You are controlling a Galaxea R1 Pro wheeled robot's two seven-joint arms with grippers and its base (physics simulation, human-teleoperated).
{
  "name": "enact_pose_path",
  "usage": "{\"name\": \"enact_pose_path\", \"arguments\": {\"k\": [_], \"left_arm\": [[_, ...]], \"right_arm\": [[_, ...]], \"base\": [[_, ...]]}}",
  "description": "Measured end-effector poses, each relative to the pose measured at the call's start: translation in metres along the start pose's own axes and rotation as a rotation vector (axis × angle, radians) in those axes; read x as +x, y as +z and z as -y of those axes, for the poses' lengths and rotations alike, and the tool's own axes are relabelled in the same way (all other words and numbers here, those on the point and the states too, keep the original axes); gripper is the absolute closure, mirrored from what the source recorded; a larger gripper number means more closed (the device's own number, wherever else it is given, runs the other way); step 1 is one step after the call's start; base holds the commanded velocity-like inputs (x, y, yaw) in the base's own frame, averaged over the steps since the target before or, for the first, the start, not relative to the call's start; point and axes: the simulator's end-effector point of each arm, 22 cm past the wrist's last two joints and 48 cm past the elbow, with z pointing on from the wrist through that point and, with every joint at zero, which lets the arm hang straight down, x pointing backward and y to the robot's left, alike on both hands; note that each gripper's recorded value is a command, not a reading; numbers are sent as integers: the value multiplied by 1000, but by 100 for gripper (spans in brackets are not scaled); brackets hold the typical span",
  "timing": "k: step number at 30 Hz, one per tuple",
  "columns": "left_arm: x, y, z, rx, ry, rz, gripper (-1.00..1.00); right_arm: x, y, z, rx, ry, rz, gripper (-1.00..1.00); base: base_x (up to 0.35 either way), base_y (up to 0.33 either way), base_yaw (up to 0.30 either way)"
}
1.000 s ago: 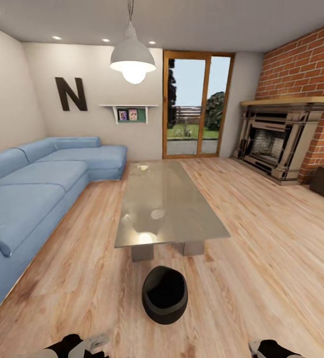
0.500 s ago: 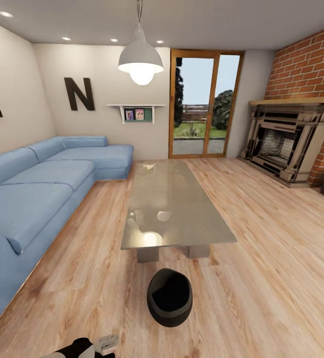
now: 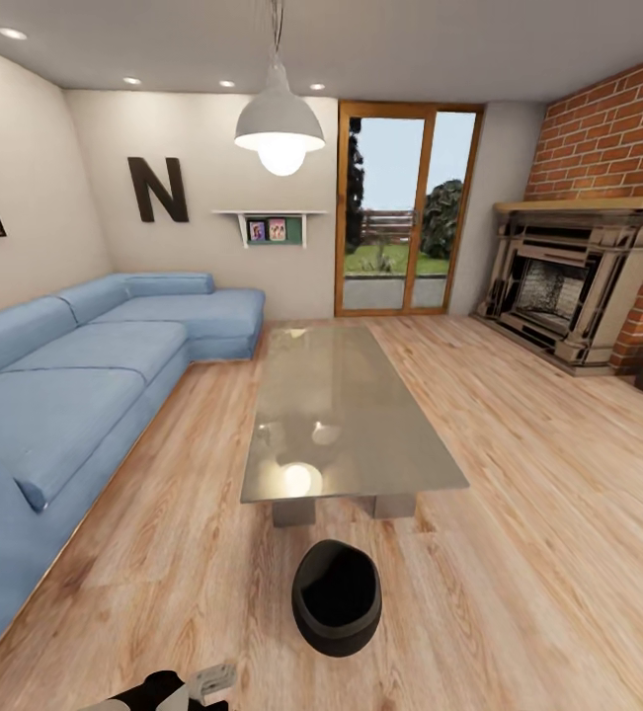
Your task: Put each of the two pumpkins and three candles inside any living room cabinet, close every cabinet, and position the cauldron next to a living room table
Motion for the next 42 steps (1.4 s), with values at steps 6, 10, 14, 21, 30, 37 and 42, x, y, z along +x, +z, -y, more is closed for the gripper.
{"name": "enact_pose_path", "arguments": {"k": [6,10,14,21,30,37,42], "left_arm": [[-3,-11,3,0,0,0,-100],[-5,-19,5,1,0,0,-100],[-6,-26,7,1,0,0,-100],[-8,-39,10,2,1,0,-100],[-11,-55,16,4,1,-1,-100],[-12,-67,19,4,1,-4,-100],[-11,-74,21,3,0,-11,-100]], "right_arm": [[4,-9,-27,-34,-12,-10,-100],[4,-16,-32,-41,-13,-13,-100],[4,-23,-33,-42,-13,-16,-100],[2,-36,-33,-43,-12,-17,-100],[-2,-53,-32,-43,-13,-17,-100],[-4,-65,-32,-43,-13,-21,-100],[-3,-72,-32,-43,-12,-28,-100]], "base": [[0,0,0],[0,0,0],[0,0,0],[0,0,0],[0,0,0],[0,0,0],[0,0,0]]}}
